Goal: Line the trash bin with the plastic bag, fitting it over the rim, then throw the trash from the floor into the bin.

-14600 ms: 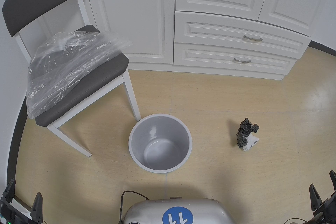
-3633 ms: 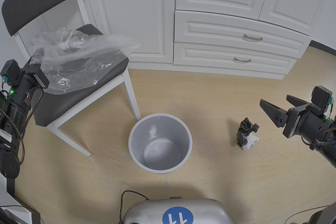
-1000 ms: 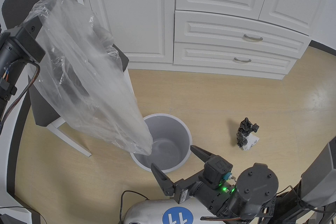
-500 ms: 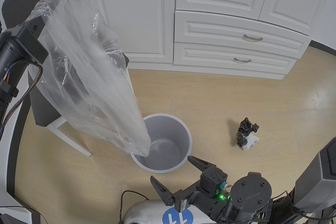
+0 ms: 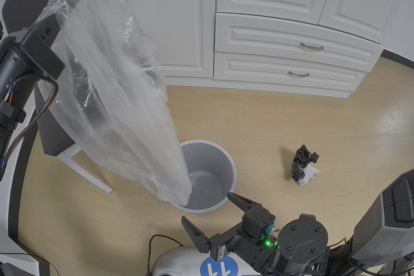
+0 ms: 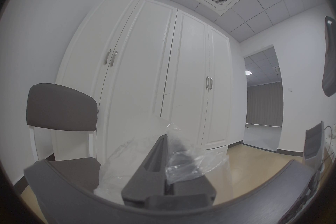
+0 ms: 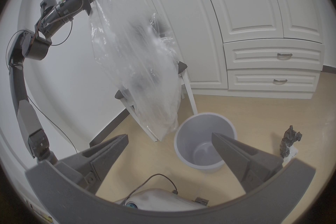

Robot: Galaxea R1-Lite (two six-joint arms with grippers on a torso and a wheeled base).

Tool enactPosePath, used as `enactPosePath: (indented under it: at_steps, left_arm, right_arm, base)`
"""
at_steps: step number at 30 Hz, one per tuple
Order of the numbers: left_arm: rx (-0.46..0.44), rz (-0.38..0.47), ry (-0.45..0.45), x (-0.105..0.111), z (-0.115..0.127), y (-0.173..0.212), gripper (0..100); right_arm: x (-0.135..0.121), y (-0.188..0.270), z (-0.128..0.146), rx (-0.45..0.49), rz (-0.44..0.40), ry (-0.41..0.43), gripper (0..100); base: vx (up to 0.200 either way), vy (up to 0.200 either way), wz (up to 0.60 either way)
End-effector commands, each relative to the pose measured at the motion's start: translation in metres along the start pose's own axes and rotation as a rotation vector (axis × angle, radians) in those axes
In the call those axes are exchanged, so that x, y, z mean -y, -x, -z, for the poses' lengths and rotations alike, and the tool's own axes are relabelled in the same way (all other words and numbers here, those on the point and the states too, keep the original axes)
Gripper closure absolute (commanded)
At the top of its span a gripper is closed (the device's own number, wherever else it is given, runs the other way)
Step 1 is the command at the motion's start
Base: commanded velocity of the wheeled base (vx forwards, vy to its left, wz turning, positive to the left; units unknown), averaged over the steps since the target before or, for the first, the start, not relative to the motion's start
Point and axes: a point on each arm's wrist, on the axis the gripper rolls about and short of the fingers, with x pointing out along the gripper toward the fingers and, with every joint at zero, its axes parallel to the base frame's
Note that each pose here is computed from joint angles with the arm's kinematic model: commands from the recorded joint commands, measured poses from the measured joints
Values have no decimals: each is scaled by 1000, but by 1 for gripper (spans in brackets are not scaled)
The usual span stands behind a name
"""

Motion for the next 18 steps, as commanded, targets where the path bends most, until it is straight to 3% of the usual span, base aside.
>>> enactPosePath:
  at_steps: [1, 11, 18]
  left_arm:
    - [-6, 6, 3, 2, 3, -2, 100]
    - [-9, 8, 3, 2, 4, -2, 100]
    - [-9, 8, 3, 2, 4, -2, 100]
  right_arm:
    - [-1, -10, 6, 15, 5, -11, 0]
    - [-5, -17, 18, -7, 3, -30, 0]
    - [-11, -35, 0, 95, 32, -133, 0]
  base:
    - [0, 0, 0]
    - [0, 0, 0]
    - [0, 0, 0]
